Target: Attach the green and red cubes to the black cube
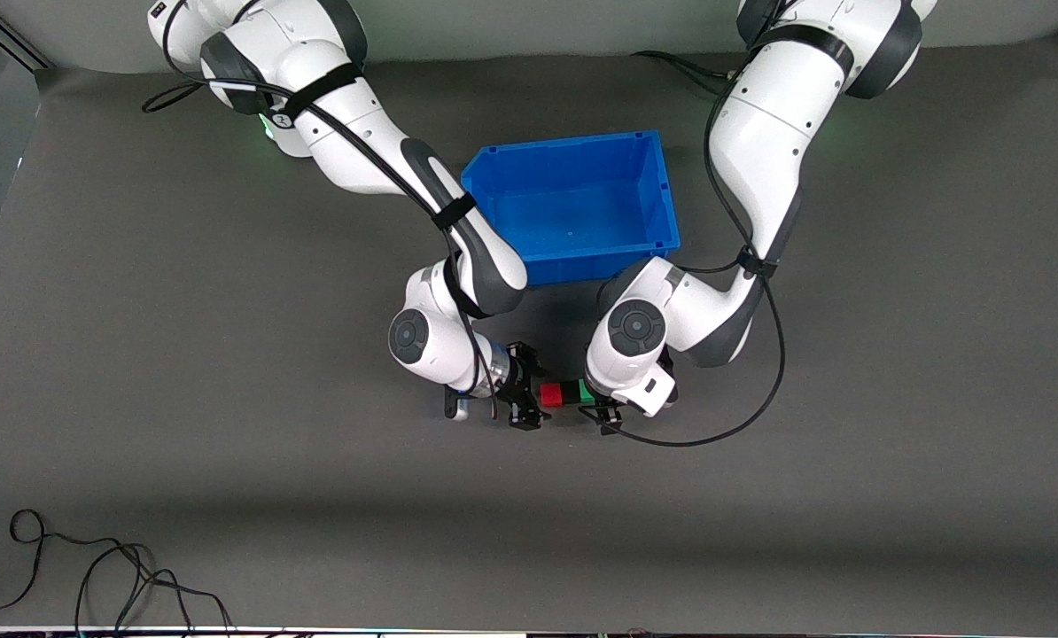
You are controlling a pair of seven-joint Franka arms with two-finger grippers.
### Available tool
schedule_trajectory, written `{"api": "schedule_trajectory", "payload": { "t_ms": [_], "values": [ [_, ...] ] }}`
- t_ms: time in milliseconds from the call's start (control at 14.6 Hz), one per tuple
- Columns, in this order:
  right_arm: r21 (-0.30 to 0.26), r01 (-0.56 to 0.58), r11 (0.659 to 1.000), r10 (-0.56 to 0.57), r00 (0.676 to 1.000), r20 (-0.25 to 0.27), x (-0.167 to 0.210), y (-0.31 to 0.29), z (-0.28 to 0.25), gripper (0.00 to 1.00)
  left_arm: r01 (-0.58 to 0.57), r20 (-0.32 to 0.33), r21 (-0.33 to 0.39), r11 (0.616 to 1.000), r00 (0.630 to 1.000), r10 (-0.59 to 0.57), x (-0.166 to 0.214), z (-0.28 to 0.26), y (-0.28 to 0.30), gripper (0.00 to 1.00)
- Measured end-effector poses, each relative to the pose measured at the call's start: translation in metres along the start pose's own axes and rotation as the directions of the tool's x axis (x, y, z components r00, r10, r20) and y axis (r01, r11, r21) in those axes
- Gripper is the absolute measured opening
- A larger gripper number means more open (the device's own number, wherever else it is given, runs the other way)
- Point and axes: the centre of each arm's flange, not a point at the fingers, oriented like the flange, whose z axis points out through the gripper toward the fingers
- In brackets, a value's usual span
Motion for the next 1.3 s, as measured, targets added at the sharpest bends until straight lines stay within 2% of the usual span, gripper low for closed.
{"api": "schedule_trajectory", "payload": {
  "t_ms": [68, 137, 342, 548, 685, 890, 1233, 1301],
  "values": [
    [0.008, 0.003, 1.0, -0.003, 1.0, 0.002, -0.002, -0.006, -0.01, 1.0, -0.033, -0.009, 0.003, 0.999, 0.999, 0.033, 0.004, -0.01, 0.006, 1.0],
    [0.004, 0.008, 1.0, -0.008, 1.0, -0.002, -0.001, -0.013, -0.023, 1.0, -0.075, -0.018, 0.006, 0.997, 0.997, 0.075, 0.01, -0.023, 0.012, 1.0],
    [-0.054, 0.044, 0.998, -0.048, 0.996, -0.07, 0.01, -0.04, -0.091, 1.0, -0.19, -0.053, 0.039, 0.981, 0.98, 0.192, 0.043, -0.068, 0.034, 1.0],
    [-0.154, 0.123, 0.98, -0.146, 0.978, -0.147, 0.02, -0.05, -0.173, 1.0, -0.266, -0.078, 0.094, 0.959, 0.959, 0.273, 0.101, -0.117, 0.062, 1.0],
    [-0.241, 0.21, 0.948, -0.254, 0.952, -0.171, 0.029, -0.049, -0.229, 1.0, -0.326, -0.075, 0.095, 0.941, 0.94, 0.333, 0.152, -0.159, 0.084, 1.0],
    [-0.332, 0.341, 0.879, -0.419, 0.886, -0.197, 0.052, -0.045, -0.312, 1.0, -0.483, -0.059, 0.111, 0.869, 0.869, 0.491, 0.215, -0.2, 0.098, 1.0],
    [-0.413, 0.512, 0.753, -0.629, 0.743, -0.226, 0.087, -0.026, -0.422, 1.0, -0.722, -0.027, 0.124, 0.681, 0.683, 0.73, 0.277, -0.233, 0.098, 1.0],
    [-0.422, 0.539, 0.729, -0.66, 0.716, -0.226, 0.096, -0.021, -0.442, 1.0, -0.742, -0.022, 0.13, 0.658, 0.661, 0.75, 0.291, -0.245, 0.095, 1.0]
  ]
}}
